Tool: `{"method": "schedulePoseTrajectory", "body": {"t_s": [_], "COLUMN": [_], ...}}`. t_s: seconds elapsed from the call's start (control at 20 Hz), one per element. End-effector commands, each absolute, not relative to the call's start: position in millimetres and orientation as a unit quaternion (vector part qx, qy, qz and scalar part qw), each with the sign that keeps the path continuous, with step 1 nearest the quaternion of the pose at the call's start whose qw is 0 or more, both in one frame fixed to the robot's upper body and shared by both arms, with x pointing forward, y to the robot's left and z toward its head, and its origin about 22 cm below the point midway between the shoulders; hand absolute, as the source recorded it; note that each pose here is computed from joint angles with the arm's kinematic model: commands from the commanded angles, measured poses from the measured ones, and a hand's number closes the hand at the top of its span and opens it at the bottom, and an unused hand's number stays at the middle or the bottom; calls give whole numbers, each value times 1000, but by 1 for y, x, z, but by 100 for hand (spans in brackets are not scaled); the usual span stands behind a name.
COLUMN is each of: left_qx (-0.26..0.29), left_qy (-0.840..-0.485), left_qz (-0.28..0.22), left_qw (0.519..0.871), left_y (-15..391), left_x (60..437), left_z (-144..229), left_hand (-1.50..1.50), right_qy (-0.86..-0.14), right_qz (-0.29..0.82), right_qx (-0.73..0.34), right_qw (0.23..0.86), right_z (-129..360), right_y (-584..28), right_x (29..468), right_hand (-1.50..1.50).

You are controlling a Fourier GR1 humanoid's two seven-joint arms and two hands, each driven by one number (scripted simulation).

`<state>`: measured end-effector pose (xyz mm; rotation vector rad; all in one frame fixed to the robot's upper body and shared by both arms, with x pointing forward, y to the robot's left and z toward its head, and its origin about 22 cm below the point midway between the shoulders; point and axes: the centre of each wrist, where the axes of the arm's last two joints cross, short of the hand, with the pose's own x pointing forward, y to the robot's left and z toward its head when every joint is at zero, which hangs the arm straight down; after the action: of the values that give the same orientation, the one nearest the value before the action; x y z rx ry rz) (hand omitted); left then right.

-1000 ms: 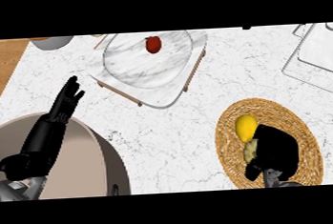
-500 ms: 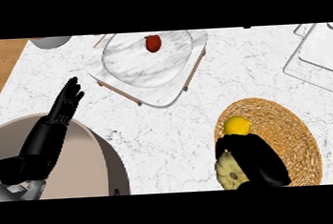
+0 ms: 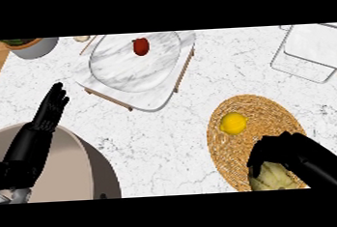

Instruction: Pick the squash from the placemat and place it in the tiered shelf

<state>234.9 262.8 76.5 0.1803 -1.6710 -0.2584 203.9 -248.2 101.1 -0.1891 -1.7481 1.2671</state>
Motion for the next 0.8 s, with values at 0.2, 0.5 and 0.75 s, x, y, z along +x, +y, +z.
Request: {"method": "schedulePoseTrajectory", "body": {"t_s": [0.2, 0.5, 0.75], "left_qx": [85, 74, 67], "left_qy": [-707, -713, -715], "left_qz": [-81, -89, -97], "left_qw": [697, 691, 689], "left_y": [263, 255, 252], "left_x": [229, 225, 239], "left_z": [58, 50, 56], "left_hand": [0, 0, 0], "right_qy": [-793, -830, -840], "right_qz": [449, 377, 332], "right_qx": [-79, -120, -138], "right_qw": [404, 394, 407], "right_z": [161, 211, 260], "right_y": [-352, -449, -511], "right_x": [210, 213, 207], "right_hand": [150, 150, 150]}}
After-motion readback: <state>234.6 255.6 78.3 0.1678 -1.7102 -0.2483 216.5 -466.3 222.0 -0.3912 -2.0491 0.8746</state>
